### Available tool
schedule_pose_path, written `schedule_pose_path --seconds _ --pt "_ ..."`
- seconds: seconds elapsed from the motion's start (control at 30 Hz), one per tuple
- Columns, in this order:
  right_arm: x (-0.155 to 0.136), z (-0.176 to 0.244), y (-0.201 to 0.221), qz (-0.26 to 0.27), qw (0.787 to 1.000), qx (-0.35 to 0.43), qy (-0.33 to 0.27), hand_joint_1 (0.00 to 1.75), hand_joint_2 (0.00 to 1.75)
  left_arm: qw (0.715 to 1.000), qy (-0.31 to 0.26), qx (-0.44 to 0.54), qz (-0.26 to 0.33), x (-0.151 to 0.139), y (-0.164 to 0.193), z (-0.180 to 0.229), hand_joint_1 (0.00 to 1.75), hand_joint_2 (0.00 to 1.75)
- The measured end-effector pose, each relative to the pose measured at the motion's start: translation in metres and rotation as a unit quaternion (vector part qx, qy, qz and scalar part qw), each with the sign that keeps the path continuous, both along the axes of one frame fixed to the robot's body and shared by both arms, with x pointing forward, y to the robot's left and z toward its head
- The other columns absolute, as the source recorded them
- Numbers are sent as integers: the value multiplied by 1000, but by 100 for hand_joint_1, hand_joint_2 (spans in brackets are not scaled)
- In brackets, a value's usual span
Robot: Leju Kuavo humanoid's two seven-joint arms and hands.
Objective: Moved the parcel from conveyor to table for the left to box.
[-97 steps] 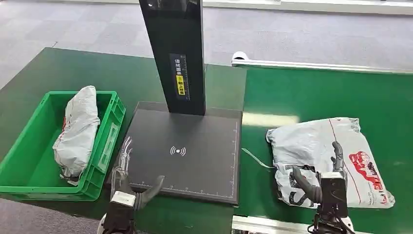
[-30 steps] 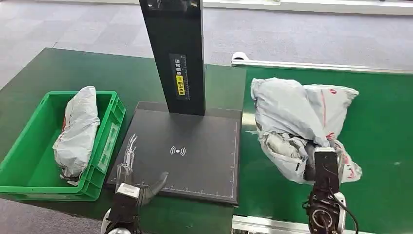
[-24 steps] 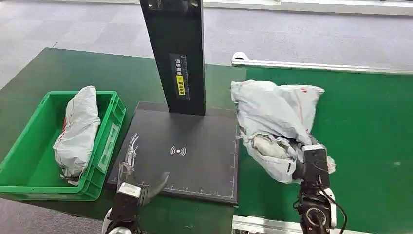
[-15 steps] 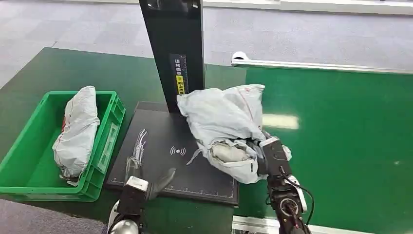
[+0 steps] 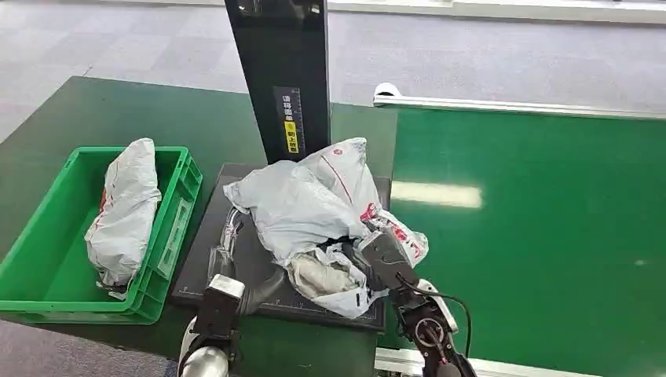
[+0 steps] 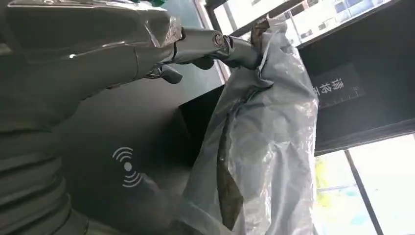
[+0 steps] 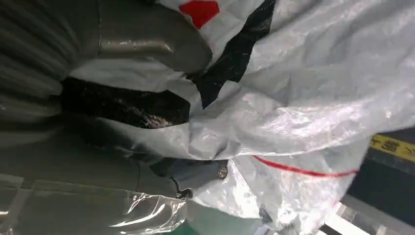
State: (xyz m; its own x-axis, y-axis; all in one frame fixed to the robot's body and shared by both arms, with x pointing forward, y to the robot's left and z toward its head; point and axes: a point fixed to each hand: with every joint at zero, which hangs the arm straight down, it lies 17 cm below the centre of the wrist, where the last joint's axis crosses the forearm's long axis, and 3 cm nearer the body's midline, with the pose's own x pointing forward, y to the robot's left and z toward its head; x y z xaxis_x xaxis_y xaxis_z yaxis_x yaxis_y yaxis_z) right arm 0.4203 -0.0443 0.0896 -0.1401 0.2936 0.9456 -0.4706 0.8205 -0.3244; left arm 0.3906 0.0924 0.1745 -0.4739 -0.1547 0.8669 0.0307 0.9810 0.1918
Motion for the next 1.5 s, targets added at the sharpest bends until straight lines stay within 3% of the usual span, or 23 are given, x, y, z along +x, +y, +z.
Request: schedule_pose_path --seconds 0.33,0.63,0.97,1.1,1.27,1.5 --pt "1 39 -2 7 995 53 -89 0 175 998 -19 9 51 3 32 6 0 175" --pt "-12 105 -12 14 972 122 -201 0 175 989 -68 9 129 7 84 37 0 175" --pt "-25 176 -58 -55 934 185 -300 0 175 970 -105 26 217 3 147 66 0 175" --pt "-32 195 -79 -82 922 194 -325 0 175 962 -50 98 250 18 159 51 0 175" --pt "-42 209 -100 -104 912 193 -347 0 175 919 40 272 283 46 174 0 0 175" --pt "-46 216 -117 -118 907 199 -353 0 175 922 69 280 259 50 177 -27 0 175"
